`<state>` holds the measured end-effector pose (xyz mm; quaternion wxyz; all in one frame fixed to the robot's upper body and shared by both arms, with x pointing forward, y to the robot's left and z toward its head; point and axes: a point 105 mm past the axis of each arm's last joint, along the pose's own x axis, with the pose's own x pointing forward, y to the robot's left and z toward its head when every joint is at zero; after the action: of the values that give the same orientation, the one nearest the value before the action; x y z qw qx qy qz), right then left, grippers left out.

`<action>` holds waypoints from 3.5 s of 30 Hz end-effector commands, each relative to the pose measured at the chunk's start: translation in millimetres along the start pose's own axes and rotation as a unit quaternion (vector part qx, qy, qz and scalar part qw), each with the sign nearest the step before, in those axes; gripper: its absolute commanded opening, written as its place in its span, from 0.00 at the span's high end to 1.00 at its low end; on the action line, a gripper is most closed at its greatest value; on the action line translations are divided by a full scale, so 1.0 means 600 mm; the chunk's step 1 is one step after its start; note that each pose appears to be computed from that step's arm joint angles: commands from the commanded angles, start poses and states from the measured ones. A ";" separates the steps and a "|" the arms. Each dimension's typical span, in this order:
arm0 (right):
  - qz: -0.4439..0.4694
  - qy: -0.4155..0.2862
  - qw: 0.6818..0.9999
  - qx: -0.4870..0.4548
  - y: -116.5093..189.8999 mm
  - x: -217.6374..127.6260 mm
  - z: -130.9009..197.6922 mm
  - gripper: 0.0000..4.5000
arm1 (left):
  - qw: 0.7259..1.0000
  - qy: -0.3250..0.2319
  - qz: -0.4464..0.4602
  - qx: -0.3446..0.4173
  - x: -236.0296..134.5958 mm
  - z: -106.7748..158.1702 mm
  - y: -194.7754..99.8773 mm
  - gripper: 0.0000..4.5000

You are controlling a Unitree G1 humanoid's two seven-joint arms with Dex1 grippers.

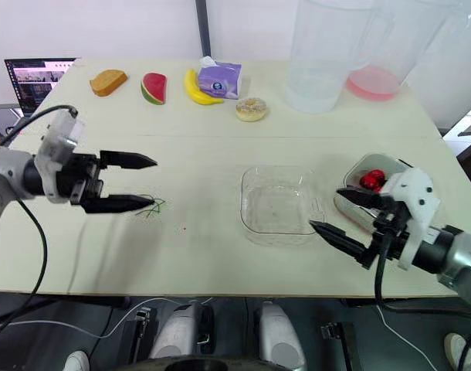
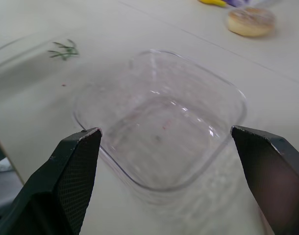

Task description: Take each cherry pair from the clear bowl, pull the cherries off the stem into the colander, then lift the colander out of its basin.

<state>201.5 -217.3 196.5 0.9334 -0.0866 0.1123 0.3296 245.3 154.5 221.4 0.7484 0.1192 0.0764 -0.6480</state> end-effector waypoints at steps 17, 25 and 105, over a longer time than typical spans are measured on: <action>-0.116 0.002 0.993 0.014 -0.019 -0.060 -0.024 0.00 | 0.997 -0.039 -0.030 0.051 0.038 0.007 -0.037 0.00; -0.102 0.168 0.981 -0.005 -0.084 -0.037 -0.039 0.00 | 0.997 -0.040 -0.038 0.054 0.057 -0.006 -0.042 0.00; -0.055 0.266 0.960 -0.066 -0.143 0.003 -0.005 0.95 | 0.999 -0.041 -0.015 0.031 0.075 0.000 -0.025 0.00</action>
<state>254.6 -284.0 184.9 0.8708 -0.2187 0.3562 0.2588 239.3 111.9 204.0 0.7417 0.1092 0.0357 -0.6608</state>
